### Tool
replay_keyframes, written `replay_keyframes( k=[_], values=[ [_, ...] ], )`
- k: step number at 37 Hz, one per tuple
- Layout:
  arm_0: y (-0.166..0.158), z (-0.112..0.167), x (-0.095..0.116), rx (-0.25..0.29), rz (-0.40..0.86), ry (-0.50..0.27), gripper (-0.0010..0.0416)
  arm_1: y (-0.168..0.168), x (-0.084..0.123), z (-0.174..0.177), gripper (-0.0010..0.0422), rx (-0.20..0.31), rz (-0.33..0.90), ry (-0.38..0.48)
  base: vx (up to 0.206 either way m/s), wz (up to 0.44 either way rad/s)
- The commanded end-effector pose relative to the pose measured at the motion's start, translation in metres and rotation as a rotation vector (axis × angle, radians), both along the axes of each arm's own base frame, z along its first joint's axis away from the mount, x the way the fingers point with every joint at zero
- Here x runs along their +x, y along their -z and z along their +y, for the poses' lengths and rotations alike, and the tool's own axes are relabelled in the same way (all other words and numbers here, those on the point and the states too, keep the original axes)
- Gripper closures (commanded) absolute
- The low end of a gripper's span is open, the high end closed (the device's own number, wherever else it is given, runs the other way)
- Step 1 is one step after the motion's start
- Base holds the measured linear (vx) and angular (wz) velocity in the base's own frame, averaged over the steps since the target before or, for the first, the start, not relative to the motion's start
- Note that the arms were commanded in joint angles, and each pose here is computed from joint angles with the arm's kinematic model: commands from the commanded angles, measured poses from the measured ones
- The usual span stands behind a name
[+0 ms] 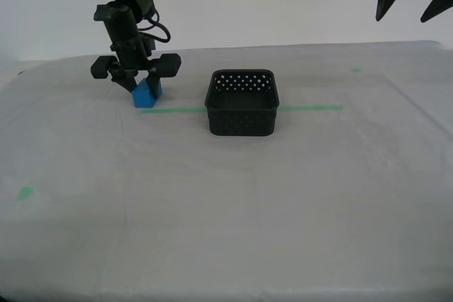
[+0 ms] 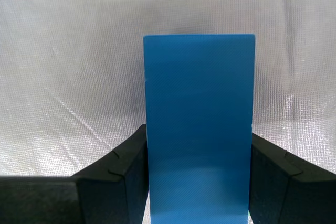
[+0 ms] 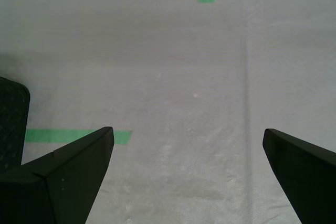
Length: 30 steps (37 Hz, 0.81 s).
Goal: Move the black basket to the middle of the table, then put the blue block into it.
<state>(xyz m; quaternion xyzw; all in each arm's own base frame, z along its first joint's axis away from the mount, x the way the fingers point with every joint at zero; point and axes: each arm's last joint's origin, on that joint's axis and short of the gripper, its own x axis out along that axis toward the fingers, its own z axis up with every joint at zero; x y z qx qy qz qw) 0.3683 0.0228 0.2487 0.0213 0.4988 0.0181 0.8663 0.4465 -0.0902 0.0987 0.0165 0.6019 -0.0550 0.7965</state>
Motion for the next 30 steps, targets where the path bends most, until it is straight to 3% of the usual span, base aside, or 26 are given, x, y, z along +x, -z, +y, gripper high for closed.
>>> replay_keyframes(
  k=[1, 14, 24, 30],
  values=[
    [0.0, 0.0, 0.0, -0.001, -0.001, 0.0, 0.0007, 0.0, -0.001, 0.0, 0.0406, -0.003, 0.014, -0.008, 0.0, 0.0],
    [0.0, 0.0, 0.0, -0.001, -0.001, 0.0, 0.0007, -0.008, -0.003, -0.007, 0.0414, -0.003, 0.055, -0.027, 0.0, 0.0],
    [0.0, 0.0, 0.0, -0.001, -0.001, 0.0, 0.0007, -0.041, -0.01, -0.025, 0.0412, -0.002, -0.009, -0.126, 0.0, 0.0],
    [0.0, 0.0, 0.0, -0.001, -0.002, 0.0, 0.0007, -0.062, -0.018, -0.043, 0.0412, 0.004, -0.059, -0.134, 0.0, 0.0]
  ],
)
